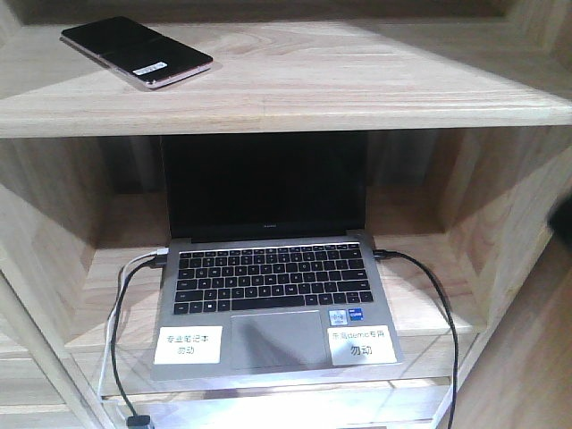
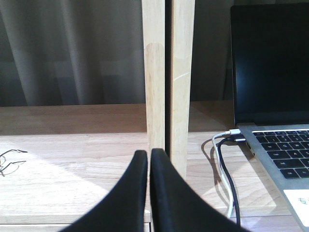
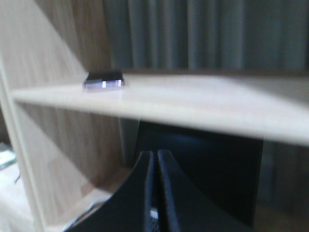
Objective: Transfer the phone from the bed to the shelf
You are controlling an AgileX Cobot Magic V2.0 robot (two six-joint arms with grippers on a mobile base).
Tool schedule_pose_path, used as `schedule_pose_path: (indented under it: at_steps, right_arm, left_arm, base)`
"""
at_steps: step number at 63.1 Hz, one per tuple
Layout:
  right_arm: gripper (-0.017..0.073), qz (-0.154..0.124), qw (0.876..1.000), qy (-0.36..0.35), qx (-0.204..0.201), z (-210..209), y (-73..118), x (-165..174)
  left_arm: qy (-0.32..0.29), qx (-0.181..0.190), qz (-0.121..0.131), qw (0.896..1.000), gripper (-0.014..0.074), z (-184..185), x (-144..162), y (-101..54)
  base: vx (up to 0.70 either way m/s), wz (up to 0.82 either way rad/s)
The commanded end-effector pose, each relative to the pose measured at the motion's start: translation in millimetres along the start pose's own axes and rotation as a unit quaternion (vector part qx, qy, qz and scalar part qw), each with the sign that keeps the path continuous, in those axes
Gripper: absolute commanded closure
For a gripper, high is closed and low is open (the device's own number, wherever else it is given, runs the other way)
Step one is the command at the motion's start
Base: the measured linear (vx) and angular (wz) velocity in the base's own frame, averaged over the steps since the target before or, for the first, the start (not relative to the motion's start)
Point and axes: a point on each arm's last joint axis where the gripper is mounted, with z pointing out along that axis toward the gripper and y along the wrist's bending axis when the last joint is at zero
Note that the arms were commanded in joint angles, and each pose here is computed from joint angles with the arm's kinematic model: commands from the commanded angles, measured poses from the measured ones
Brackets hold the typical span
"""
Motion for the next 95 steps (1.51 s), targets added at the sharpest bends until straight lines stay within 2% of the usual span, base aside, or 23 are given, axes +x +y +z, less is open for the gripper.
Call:
schedule_pose_path:
  at_steps: [1, 23, 80, 85, 90, 95]
  right_arm:
    - [0.0564, 0.004, 0.999, -0.03, 0.011, -7, -2.0, 3]
    - [0.0564, 0.008, 1.0, 0.014, 0.014, -10, -4.9, 44]
    - [0.0564, 0.009, 1.0, 0.009, 0.017, -10, -5.5, 43]
    - [0.0564, 0.001, 1.0, 0.005, 0.023, -10, -6.5, 42]
    - [0.0564, -0.026, 0.999, 0.003, 0.033, -10, -8.5, 42]
    - [0.0564, -0.031, 0.999, 0.003, 0.042, -10, -10.1, 42]
  left_arm:
    - [-0.035, -0.001, -0.005, 0.999, 0.0592, 0, -4, 0.2]
    - [-0.035, -0.001, -0.005, 0.999, 0.0592, 0, -4, 0.2]
    - [-0.035, -0.001, -0.005, 0.999, 0.0592, 0, -4, 0.2]
    - [-0.035, -0.001, -0.005, 0.999, 0.0592, 0, -4, 0.2]
    - [-0.035, -0.001, -0.005, 0.999, 0.0592, 0, -4, 0.2]
    - [-0.035, -0.001, -0.005, 0.999, 0.0592, 0, -4, 0.2]
  base:
    - [0.0, 0.0]
    - [0.0, 0.0]
    - [0.0, 0.0]
    - [0.0, 0.0]
    - [0.0, 0.0]
    - [0.0, 0.0]
